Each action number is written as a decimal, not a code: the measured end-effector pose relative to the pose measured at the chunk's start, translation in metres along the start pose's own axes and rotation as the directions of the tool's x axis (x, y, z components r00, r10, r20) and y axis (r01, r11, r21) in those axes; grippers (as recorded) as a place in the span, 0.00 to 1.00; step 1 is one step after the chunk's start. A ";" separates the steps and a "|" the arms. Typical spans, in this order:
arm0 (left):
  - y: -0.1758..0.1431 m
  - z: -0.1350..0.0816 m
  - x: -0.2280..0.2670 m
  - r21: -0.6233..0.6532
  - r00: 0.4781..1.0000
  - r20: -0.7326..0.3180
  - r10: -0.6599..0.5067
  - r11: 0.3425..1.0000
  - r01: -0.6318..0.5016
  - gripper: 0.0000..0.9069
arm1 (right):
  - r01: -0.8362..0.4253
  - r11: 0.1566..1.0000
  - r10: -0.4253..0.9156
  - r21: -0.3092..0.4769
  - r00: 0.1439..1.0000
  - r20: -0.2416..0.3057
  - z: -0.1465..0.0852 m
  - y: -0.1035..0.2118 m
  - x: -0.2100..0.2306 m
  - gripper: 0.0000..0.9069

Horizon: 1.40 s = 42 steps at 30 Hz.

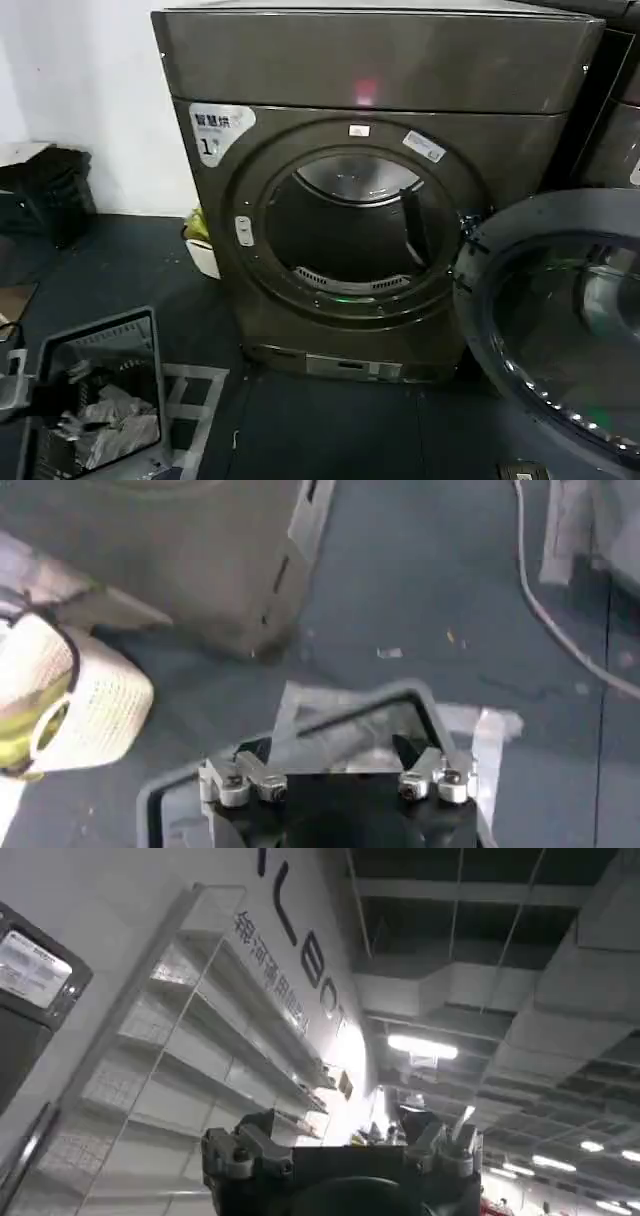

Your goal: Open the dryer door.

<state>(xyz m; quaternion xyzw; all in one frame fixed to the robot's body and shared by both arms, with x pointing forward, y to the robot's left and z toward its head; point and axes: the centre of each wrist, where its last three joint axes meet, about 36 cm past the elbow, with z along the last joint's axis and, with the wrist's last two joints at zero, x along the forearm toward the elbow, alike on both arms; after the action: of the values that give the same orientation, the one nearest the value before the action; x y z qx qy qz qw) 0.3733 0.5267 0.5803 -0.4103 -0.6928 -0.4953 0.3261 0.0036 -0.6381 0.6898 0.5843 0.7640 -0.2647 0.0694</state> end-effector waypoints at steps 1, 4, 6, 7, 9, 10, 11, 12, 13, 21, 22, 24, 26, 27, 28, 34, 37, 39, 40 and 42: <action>0.001 0.003 0.001 -0.003 1.000 -0.011 0.000 1.000 0.000 1.00 | 0.001 1.000 -0.001 0.000 1.000 0.000 0.000 0.001 0.000 1.00; 0.004 0.007 0.004 -0.004 1.000 -0.026 0.000 1.000 0.000 1.00 | 0.002 1.000 -0.002 -0.001 1.000 -0.002 0.002 0.002 -0.001 1.00; 0.008 0.008 0.007 -0.007 0.999 -0.037 0.003 1.000 -0.004 1.00 | 0.000 1.000 0.000 -0.002 1.000 -0.003 0.002 0.002 -0.001 1.00; 0.009 0.008 0.008 -0.008 0.999 -0.040 0.004 1.000 -0.004 1.00 | -0.001 1.000 0.001 -0.002 1.000 -0.003 0.002 0.002 -0.001 1.00; 0.012 0.009 0.009 -0.017 0.998 -0.052 0.020 1.000 -0.021 1.00 | -0.001 1.000 0.001 -0.001 1.000 -0.003 0.002 0.002 -0.001 1.00; 0.014 0.009 0.010 -0.024 0.998 -0.057 0.025 0.999 -0.026 1.00 | -0.001 1.000 0.001 0.001 1.000 -0.004 0.002 0.002 -0.001 1.00; 0.015 0.008 0.009 -0.029 0.998 -0.058 0.029 0.999 -0.031 1.00 | 0.000 1.000 0.001 0.001 1.000 -0.005 0.003 0.003 -0.001 1.00; 0.016 0.007 0.008 -0.032 0.998 -0.056 0.030 0.999 -0.032 1.00 | -0.001 1.000 0.001 0.001 1.000 -0.005 0.003 0.002 -0.001 1.00; 0.017 0.006 0.008 -0.036 0.998 -0.054 0.028 0.999 -0.030 1.00 | -0.003 1.000 0.003 0.001 1.000 -0.003 0.002 0.002 -0.001 1.00; 0.019 0.004 0.009 -0.051 0.997 -0.062 0.049 0.997 -0.052 1.00 | -0.014 1.000 0.014 0.010 1.000 -0.009 0.002 -0.005 -0.002 1.00; 0.020 0.004 0.009 -0.051 0.997 -0.062 0.048 0.997 -0.051 1.00 | -0.014 1.000 0.014 0.010 1.000 -0.010 0.002 -0.005 -0.002 1.00; 0.020 0.004 0.009 -0.055 0.997 -0.062 0.047 0.997 -0.050 1.00 | -0.012 1.000 0.012 0.010 1.000 -0.009 0.002 -0.005 -0.002 1.00; 0.021 0.004 0.010 -0.061 0.997 -0.062 0.049 0.997 -0.053 1.00 | -0.010 1.000 0.010 0.011 1.000 -0.011 0.003 -0.005 -0.001 1.00; 0.021 0.004 0.010 -0.067 0.997 -0.064 0.052 0.996 -0.057 1.00 | -0.009 1.000 0.009 0.012 1.000 -0.013 0.003 -0.004 -0.001 1.00; 0.021 0.004 0.010 -0.075 0.996 -0.066 0.060 0.995 -0.065 1.00 | -0.009 1.000 0.009 0.012 1.000 -0.016 0.004 -0.005 -0.001 1.00; 0.023 0.005 0.012 -0.105 0.994 -0.075 0.074 0.991 -0.082 1.00 | -0.011 1.000 0.011 0.019 1.000 -0.017 0.004 -0.007 -0.001 1.00; 0.024 0.005 0.014 -0.116 0.993 -0.081 0.083 0.989 -0.092 1.00 | -0.014 1.000 0.014 0.023 1.000 -0.023 0.005 -0.009 0.000 1.00; 0.024 0.005 0.015 -0.118 0.993 -0.081 0.084 0.989 -0.094 1.00 | -0.019 0.999 0.019 0.026 1.000 -0.023 0.005 -0.012 -0.001 1.00; 0.024 0.005 0.015 -0.120 0.993 -0.081 0.085 0.988 -0.094 1.00 | -0.019 0.999 0.020 0.027 1.000 -0.022 0.004 -0.012 -0.001 1.00; 0.025 0.005 0.015 -0.124 0.993 -0.077 0.084 0.988 -0.093 1.00 | -0.019 0.999 0.020 0.031 1.000 -0.019 0.002 -0.013 0.000 1.00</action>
<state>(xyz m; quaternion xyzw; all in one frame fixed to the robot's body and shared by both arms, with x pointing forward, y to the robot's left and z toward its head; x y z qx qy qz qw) 0.3882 0.5393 0.6020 -0.4426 -0.6287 -0.5381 0.3455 -0.0087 -0.6418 0.6920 0.5952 0.7548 -0.2699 0.0556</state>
